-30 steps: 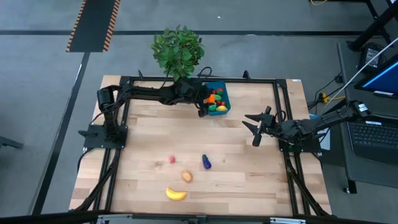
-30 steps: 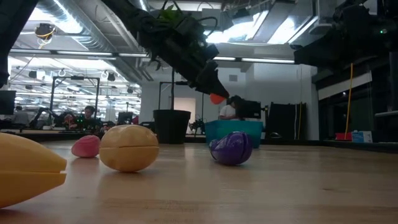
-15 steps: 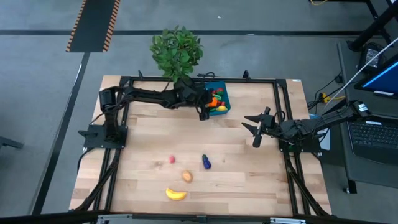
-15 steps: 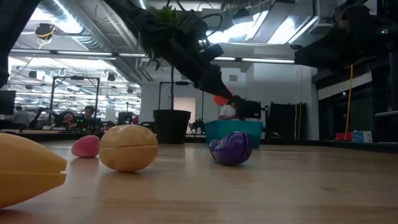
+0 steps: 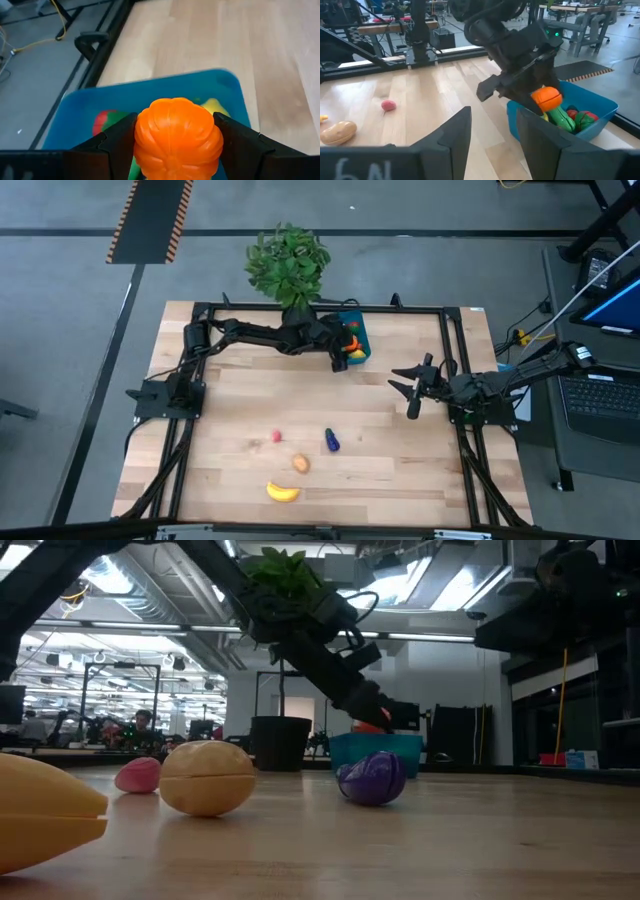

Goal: Pick and placing Produce into tupperware
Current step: Put the pumpkin into the blue bin, then put the eggplant into the blue bin

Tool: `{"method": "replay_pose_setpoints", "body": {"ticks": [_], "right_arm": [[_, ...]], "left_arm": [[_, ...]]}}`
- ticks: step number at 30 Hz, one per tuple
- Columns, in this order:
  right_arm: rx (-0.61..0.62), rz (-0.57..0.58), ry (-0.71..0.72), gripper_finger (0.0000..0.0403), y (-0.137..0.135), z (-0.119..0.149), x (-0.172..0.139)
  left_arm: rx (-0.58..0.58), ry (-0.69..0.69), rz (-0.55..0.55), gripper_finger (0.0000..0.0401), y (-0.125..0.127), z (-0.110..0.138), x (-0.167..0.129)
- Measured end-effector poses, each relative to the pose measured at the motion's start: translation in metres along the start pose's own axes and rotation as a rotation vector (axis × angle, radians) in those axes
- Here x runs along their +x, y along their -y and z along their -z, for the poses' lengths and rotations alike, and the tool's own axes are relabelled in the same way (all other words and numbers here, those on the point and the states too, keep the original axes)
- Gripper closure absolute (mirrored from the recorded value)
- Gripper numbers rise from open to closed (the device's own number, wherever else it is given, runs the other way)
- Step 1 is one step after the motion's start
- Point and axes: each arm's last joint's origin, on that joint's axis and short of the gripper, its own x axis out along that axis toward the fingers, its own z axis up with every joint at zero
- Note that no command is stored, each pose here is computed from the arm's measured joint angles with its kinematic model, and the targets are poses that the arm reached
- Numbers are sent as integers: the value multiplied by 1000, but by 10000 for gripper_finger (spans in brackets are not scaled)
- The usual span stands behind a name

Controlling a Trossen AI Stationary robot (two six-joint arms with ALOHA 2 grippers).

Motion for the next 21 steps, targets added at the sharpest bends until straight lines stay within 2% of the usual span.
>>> {"method": "replay_pose_setpoints", "body": {"ticks": [9, 15, 21], "right_arm": [[-7, 1, -7, 244, 0, 1, 0], [11, 1, -9, 244, 0, 1, 0], [11, 4, -27, 244, 0, 3, 0]], "left_arm": [[4, -85, 25, 169, 1, 9, 1], [5, -76, 17, 95, 1, 7, 0], [2, -47, 7, 72, -2, -1, -7]]}}
